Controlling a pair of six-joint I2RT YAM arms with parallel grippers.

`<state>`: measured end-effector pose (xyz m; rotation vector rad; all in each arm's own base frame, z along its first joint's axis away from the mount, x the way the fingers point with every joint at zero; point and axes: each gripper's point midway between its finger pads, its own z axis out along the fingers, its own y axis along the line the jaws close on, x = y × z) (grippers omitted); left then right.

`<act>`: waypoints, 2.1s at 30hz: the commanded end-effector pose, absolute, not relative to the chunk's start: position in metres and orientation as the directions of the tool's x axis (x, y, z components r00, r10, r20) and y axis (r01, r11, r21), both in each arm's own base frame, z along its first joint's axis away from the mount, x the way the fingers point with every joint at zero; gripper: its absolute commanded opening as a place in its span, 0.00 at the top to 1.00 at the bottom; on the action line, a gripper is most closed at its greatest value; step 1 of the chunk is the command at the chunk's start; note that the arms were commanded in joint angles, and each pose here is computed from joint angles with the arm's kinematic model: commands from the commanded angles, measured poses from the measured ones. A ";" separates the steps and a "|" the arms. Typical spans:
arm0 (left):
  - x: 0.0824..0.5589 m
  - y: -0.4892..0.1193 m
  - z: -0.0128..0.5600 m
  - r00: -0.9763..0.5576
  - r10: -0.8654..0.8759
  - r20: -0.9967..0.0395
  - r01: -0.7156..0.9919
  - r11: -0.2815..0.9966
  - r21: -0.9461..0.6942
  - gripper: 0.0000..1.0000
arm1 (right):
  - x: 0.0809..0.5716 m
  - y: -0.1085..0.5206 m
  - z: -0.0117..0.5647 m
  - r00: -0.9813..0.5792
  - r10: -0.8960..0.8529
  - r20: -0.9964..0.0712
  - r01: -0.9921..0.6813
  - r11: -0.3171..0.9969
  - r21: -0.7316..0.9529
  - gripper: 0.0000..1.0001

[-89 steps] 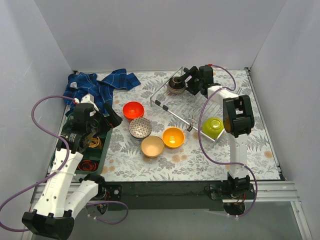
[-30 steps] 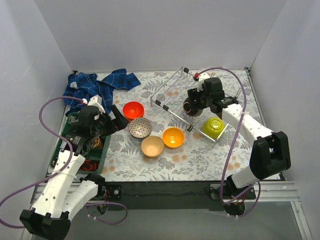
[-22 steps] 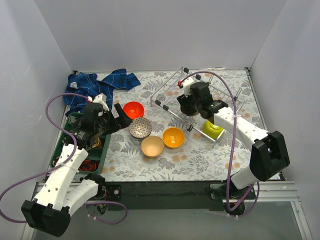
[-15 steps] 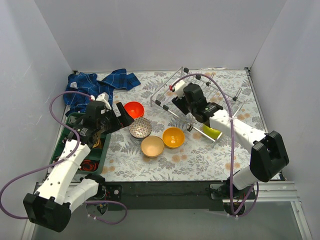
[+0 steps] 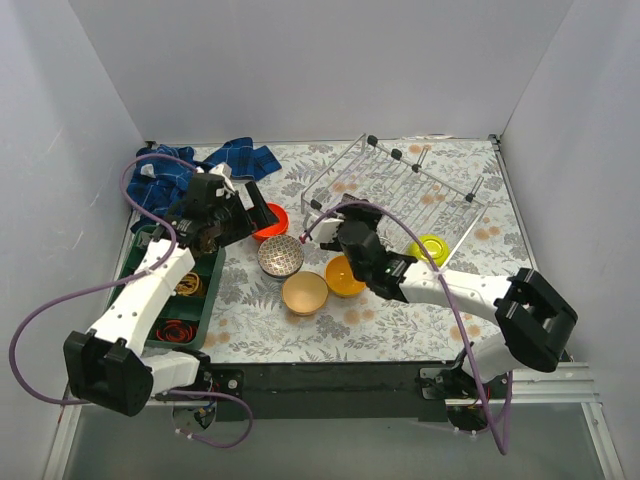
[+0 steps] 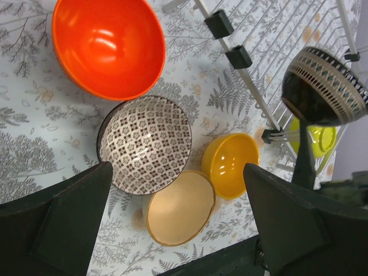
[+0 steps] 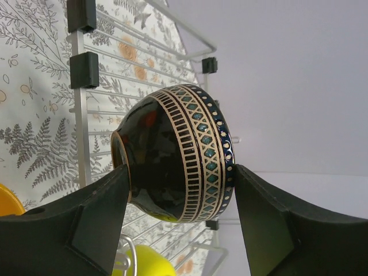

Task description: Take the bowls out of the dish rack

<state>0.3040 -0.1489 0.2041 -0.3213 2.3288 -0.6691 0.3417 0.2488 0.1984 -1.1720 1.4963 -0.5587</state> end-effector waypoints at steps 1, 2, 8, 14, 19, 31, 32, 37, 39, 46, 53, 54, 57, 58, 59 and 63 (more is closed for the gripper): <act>0.322 -0.163 0.235 -0.721 -0.389 -0.574 0.020 0.816 -0.578 0.02 | 0.330 0.258 0.273 0.212 -0.854 -0.475 -0.107 0.463 -0.880 0.96; 0.330 -0.166 0.242 -0.721 -0.386 -0.576 0.024 0.816 -0.577 0.02 | 0.326 0.260 0.275 0.231 -0.873 -0.429 -0.081 0.422 -0.903 0.96; 0.341 -0.176 0.259 -0.746 -0.368 -0.556 0.041 0.807 -0.589 0.02 | 0.292 0.287 0.284 0.345 -0.863 -0.369 0.020 0.400 -0.916 0.98; 0.341 -0.193 0.272 -0.778 -0.373 -0.505 0.063 0.754 -0.654 0.02 | 0.262 0.306 0.299 0.418 -0.860 -0.292 0.156 0.385 -0.910 0.99; 0.338 -0.199 0.275 -0.797 -0.363 -0.482 0.070 0.737 -0.672 0.02 | 0.246 0.317 0.304 0.431 -0.868 -0.246 0.232 0.370 -0.900 0.99; 0.311 -0.207 0.232 -0.892 -0.282 -0.352 0.024 0.749 -0.662 0.11 | 0.233 0.339 0.295 0.443 -0.872 -0.208 0.249 0.343 -0.906 0.99; 0.306 -0.208 0.223 -0.903 -0.273 -0.333 0.014 0.754 -0.657 0.12 | 0.231 0.340 0.295 0.446 -0.871 -0.209 0.247 0.344 -0.906 0.99; 0.296 -0.214 0.202 -0.927 -0.241 -0.287 0.003 0.760 -0.649 0.27 | 0.228 0.344 0.292 0.446 -0.871 -0.205 0.244 0.339 -0.909 0.99; 0.295 -0.217 0.198 -0.931 -0.232 -0.283 0.007 0.761 -0.648 0.32 | 0.226 0.345 0.291 0.448 -0.871 -0.201 0.243 0.334 -0.911 0.99; 0.296 -0.222 0.192 -0.936 -0.219 -0.277 0.012 0.764 -0.645 0.68 | 0.224 0.349 0.288 0.449 -0.871 -0.199 0.238 0.332 -0.913 0.99; 0.309 -0.215 0.199 -0.906 -0.249 -0.344 0.014 0.792 -0.611 1.00 | 0.224 0.348 0.284 0.438 -0.873 -0.214 0.226 0.337 -0.914 0.91; 0.313 -0.213 0.204 -0.894 -0.258 -0.366 0.018 0.796 -0.605 1.00 | 0.224 0.347 0.283 0.436 -0.874 -0.216 0.222 0.337 -0.915 0.84; 0.329 -0.205 0.215 -0.854 -0.281 -0.437 0.020 0.822 -0.569 1.00 | 0.224 0.342 0.278 0.422 -0.875 -0.237 0.205 0.347 -0.915 0.54; 0.333 -0.203 0.218 -0.844 -0.285 -0.455 0.020 0.830 -0.557 1.00 | 0.225 0.341 0.277 0.418 -0.876 -0.240 0.199 0.346 -0.917 0.37; 0.339 -0.200 0.221 -0.832 -0.290 -0.474 0.018 0.838 -0.545 1.00 | 0.225 0.338 0.275 0.408 -0.879 -0.246 0.192 0.346 -0.918 0.29; 0.365 -0.186 0.234 -0.768 -0.306 -0.563 0.011 0.872 -0.489 1.00 | 0.225 0.325 0.263 0.374 -0.885 -0.277 0.156 0.354 -0.922 0.08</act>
